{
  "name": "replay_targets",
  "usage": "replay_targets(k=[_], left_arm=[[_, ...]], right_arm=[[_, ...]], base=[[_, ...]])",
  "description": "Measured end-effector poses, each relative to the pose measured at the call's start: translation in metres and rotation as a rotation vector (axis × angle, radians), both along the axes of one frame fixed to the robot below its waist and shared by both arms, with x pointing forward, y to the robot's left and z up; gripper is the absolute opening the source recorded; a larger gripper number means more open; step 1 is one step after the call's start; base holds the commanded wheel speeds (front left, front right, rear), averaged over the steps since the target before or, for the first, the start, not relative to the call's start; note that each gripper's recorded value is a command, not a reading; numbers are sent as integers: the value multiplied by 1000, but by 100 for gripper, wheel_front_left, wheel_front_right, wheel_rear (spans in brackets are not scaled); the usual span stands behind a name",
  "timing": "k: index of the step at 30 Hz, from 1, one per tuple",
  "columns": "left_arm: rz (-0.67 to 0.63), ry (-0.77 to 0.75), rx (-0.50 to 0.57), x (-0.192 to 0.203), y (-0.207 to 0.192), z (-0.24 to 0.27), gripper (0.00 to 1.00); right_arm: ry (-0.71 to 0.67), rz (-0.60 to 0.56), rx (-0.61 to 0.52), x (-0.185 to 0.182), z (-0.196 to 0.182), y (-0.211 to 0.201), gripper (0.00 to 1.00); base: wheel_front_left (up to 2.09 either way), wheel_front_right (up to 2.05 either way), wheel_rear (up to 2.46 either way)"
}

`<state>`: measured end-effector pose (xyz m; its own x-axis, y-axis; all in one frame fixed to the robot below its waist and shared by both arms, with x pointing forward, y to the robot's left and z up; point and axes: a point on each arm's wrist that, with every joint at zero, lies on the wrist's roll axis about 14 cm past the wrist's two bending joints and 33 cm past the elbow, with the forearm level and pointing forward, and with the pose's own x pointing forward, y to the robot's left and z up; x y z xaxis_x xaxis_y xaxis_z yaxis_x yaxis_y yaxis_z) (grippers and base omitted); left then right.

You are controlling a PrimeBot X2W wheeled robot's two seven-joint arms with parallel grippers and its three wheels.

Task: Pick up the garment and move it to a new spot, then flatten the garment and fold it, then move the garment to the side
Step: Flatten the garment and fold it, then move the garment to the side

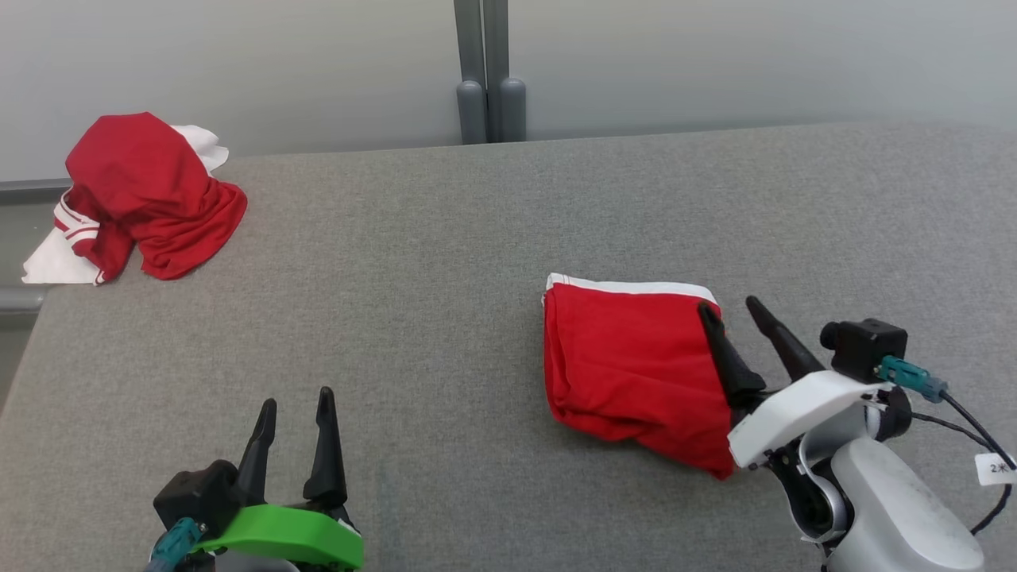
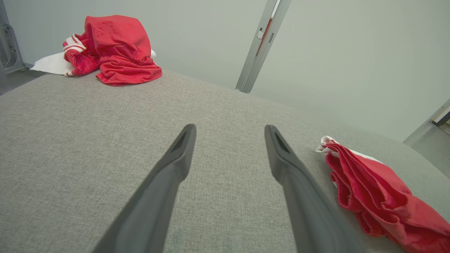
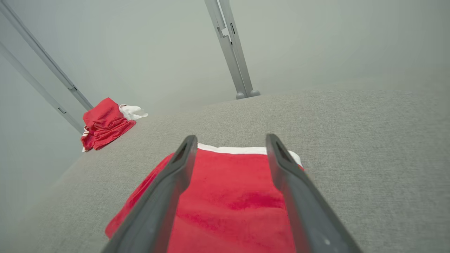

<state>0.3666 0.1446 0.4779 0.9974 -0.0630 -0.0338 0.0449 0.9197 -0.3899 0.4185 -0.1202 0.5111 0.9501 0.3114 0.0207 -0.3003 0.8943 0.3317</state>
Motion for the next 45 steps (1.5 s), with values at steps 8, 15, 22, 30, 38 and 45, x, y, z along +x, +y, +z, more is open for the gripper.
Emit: replay_targets(k=[8,15,22,30,38,45], left_arm=[[-3,-18,43,-6,0,4,100],[-9,-25,75,-13,-2,4,100],[1,-29,90,-19,-2,5,100],[6,-35,92,-22,-1,5,100],[8,-37,108,-24,1,5,100],[9,-33,109,-27,2,3,100]], right_arm=[[-122,-136,-92,-13,15,-31,100],[-152,-224,-110,-35,18,-44,100],[-165,-241,-124,-44,20,-45,100],[-161,-232,-121,-46,18,-41,100],[-140,-218,-107,-47,12,-36,100],[-44,-213,-153,-32,1,-45,100]], base=[[0,0,0],[0,0,0],[0,0,0],[0,0,0],[0,0,0],[0,0,0]])
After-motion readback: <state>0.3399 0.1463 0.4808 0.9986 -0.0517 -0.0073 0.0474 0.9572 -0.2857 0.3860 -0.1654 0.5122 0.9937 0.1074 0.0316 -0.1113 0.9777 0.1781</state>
